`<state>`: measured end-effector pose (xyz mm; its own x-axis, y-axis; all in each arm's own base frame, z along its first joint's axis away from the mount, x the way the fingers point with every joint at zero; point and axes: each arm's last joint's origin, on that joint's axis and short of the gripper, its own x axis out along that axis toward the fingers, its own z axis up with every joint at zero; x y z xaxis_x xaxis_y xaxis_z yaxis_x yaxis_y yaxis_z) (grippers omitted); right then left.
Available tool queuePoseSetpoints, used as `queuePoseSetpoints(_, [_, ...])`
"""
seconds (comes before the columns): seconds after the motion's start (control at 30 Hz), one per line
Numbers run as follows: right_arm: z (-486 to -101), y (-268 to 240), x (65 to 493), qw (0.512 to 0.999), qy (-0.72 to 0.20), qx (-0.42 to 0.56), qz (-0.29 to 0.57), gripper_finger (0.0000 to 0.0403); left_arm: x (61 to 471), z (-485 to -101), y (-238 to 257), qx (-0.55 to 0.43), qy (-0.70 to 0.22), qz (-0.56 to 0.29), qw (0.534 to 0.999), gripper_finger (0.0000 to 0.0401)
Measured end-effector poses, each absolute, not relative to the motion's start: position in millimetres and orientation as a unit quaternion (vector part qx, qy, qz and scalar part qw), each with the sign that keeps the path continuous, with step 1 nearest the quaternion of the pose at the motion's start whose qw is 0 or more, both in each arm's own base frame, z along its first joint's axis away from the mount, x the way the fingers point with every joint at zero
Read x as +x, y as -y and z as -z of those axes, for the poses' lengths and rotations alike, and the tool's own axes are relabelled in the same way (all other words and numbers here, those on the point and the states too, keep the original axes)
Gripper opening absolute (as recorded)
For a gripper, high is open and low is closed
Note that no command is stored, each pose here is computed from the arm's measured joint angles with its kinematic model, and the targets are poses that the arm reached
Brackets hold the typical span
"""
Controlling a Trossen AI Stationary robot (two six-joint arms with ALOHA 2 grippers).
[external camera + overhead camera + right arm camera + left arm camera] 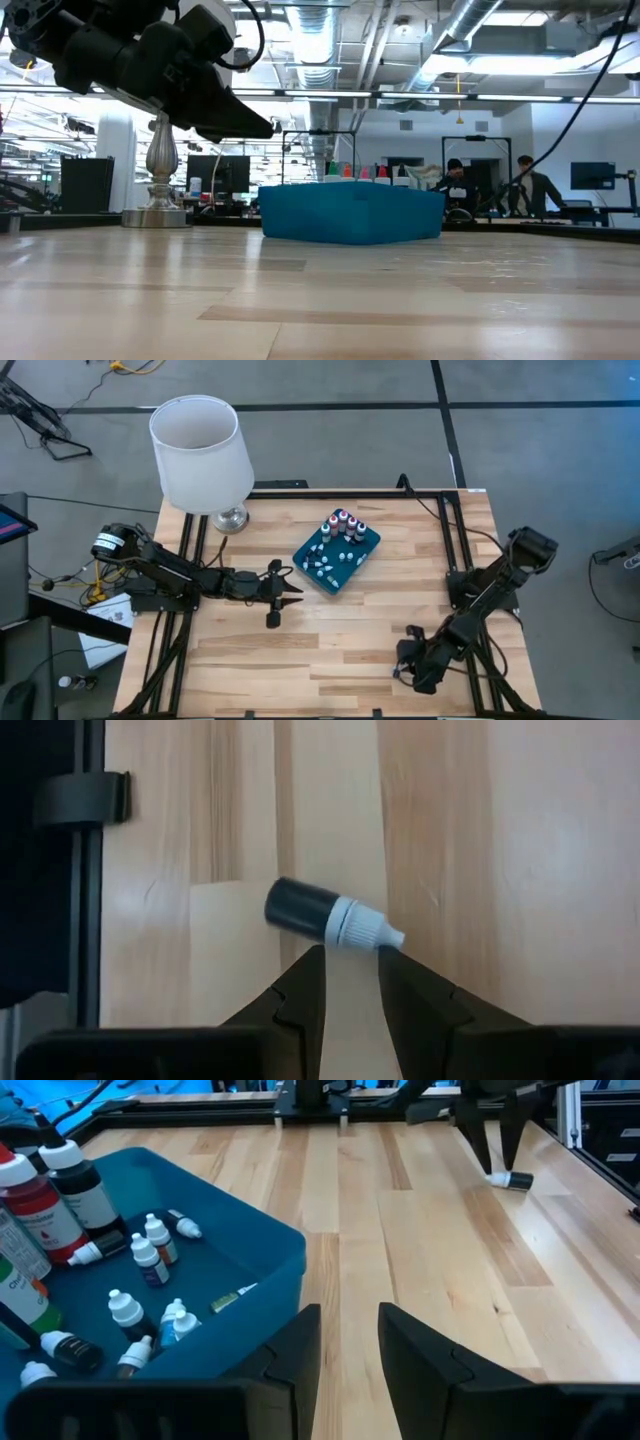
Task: Pick & Place food coloring
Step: Put the small brown food coloring bottle into the blue container
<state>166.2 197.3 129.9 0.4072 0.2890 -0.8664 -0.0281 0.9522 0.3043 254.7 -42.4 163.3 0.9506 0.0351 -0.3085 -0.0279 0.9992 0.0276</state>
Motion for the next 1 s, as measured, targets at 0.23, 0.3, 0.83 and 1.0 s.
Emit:
queuePoseSetpoints(0.23, [-128.1,-198.3,170.5,0.828,-0.544,0.103,-0.094,0.0088,254.8,-163.6,42.4,0.011,-0.154,-0.016,0.988,0.0096])
queuePoseSetpoints(0.3, [-128.2,-198.3,170.6,0.828,-0.544,0.106,-0.092,0.0088,254.8,-163.6,42.4,0.011,-0.155,-0.016,0.988,0.0096])
queuePoseSetpoints(0.83, [-124.3,-228.8,185.2,0.803,-0.565,0.152,-0.111,0.0087,253.9,-161.3,42.7,0.014,-0.166,-0.008,0.986,0.0096])
queuePoseSetpoints(1.0, [-116.0,-230.6,198.2,0.787,-0.588,0.153,-0.111,0.0081,253.8,-161.2,44.0,0.002,-0.167,0.008,0.986,0.0096])
